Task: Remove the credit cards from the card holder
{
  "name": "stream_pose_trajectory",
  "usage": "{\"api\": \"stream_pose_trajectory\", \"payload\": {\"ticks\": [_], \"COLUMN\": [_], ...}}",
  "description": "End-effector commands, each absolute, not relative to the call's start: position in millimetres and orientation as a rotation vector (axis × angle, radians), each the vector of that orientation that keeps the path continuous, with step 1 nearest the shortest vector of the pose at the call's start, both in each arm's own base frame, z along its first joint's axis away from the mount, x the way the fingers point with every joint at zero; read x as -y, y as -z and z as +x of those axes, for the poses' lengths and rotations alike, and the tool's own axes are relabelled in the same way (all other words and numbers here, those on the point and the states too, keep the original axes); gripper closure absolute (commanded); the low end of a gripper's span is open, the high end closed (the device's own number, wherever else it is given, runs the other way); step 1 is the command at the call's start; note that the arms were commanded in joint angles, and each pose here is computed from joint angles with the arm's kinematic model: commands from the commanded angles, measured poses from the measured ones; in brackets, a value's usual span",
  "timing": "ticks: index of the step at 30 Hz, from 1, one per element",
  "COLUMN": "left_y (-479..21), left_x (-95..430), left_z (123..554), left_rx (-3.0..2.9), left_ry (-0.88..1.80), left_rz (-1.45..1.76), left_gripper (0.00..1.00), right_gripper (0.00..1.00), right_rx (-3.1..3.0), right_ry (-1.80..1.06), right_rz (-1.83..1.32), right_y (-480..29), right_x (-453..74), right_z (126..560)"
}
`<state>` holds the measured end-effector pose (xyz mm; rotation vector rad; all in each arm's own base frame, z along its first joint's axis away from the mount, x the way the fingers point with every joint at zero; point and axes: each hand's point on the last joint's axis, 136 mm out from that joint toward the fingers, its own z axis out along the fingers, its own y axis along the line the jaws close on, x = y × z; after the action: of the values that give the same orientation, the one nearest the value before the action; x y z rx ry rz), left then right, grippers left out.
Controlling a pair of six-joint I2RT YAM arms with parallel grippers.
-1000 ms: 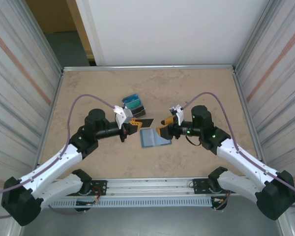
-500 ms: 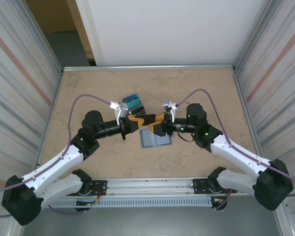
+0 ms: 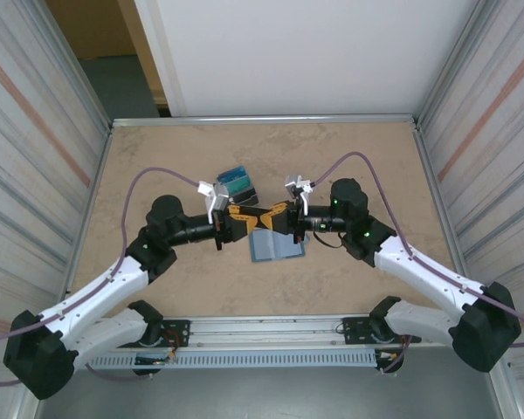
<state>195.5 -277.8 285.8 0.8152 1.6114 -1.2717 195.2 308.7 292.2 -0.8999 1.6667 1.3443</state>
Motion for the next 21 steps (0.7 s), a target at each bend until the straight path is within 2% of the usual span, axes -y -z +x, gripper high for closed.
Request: {"api": "stream_pose_trajectory", "payload": {"ticks": [1, 9, 21], "left_y": [-301.7, -314.8, -299.3], "left_x": [278.2, 270.5, 281.2], "left_z": [190.1, 190.7, 179.9], "left_rx": [-1.579, -1.640, -1.715], "left_ry": [1.213, 1.011, 0.979], "left_rz": [0.910, 1.130, 1.471], "left_gripper": [0.56, 0.59, 0.59], "right_gripper": [1.00, 1.00, 1.00], "right_rx": [-1.672, -1.773, -1.785], "right_ry": [-1.258, -1.174, -1.187], "right_rz": [-0.935, -1.061, -1.145], "right_y": [-298.5, -281.5, -277.7], "right_x": [-302.4, -289.7, -287.5], "right_z": [192.4, 179.0, 166.8]}}
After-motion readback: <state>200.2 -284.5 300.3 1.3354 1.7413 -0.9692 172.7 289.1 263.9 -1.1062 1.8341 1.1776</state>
